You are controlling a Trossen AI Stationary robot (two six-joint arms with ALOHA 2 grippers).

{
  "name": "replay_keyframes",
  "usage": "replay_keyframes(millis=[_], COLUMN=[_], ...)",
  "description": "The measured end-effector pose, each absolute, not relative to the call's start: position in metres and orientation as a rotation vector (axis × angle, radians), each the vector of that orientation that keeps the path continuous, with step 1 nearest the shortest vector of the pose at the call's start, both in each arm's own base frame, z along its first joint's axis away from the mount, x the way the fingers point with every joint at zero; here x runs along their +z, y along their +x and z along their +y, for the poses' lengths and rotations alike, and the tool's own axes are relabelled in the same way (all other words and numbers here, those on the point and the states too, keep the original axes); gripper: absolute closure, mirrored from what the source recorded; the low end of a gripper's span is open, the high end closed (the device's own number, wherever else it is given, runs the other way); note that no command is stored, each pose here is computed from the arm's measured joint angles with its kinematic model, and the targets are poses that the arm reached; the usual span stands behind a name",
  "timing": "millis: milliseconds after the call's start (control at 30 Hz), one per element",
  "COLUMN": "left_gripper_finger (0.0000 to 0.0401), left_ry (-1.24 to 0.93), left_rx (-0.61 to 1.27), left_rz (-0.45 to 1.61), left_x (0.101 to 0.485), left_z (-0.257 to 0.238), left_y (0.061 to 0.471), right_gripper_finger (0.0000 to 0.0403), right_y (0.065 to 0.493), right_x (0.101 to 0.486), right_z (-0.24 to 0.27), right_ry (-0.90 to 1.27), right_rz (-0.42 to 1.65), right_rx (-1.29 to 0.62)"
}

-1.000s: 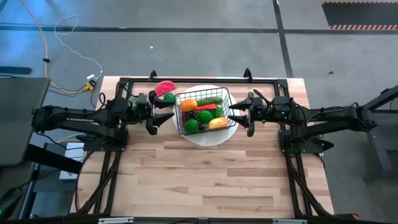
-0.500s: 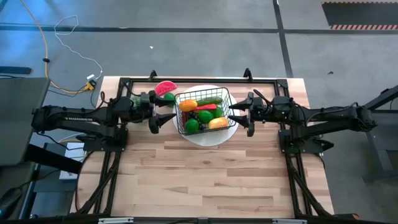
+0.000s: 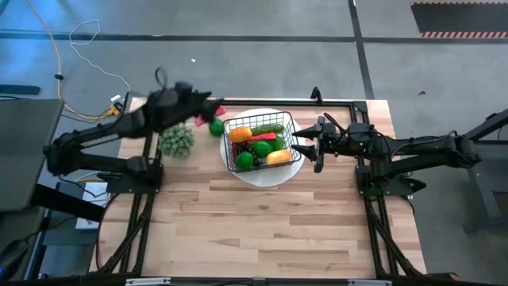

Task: Build produce basket
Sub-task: Put the green lime into the black wire basket

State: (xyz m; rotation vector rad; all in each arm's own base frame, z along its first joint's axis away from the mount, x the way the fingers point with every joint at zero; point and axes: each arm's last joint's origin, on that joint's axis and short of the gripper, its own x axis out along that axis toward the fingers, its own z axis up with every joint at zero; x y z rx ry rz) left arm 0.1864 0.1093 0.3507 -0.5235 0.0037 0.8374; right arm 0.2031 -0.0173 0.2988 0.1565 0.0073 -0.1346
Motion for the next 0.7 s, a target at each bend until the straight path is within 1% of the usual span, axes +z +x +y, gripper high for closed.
replay_keyframes(millis=[67, 167, 233, 333, 400, 567, 633, 700], left_gripper_finger=[0.0057, 0.0057, 0.0057, 0.0057, 0.0057, 0.0057, 0.0057, 0.0057], left_ry=[-0.544, -0.579, -0.633, -0.802, -0.896, -1.024, -1.063, -1.103], left_rx=[0.945, 1.065, 1.105, 1.133, 1.135, 1.174, 1.211, 1.257], left_rz=[0.071, 0.197, 0.293, 0.44, 0.534, 0.741, 0.761, 0.731], left_x=[0.355, 0.35, 0.338, 0.306, 0.284, 0.239, 0.229, 0.226], left_z=[0.131, 0.168, 0.192, 0.218, 0.228, 0.24, 0.243, 0.246], left_y=[0.191, 0.199, 0.203, 0.21, 0.213, 0.219, 0.22, 0.221], right_gripper_finger=[0.0206, 0.0206, 0.0206, 0.0206, 0.0206, 0.0206, 0.0206, 0.0206], right_y=[0.203, 0.203, 0.203, 0.203, 0.203, 0.203, 0.203, 0.203], right_x=[0.299, 0.299, 0.299, 0.299, 0.299, 0.299, 0.299, 0.299], right_z=[-0.017, -0.017, -0.017, -0.017, -0.017, -0.017, -0.017, -0.017], right_ry=[0.157, 0.158, 0.158, 0.159, 0.159, 0.16, 0.16, 0.16], right_rz=[0.007, 0.007, 0.007, 0.007, 0.007, 0.007, 0.007, 0.007], right_rx=[-0.135, -0.135, -0.135, -0.135, -0.135, -0.135, -0.135, -0.135])
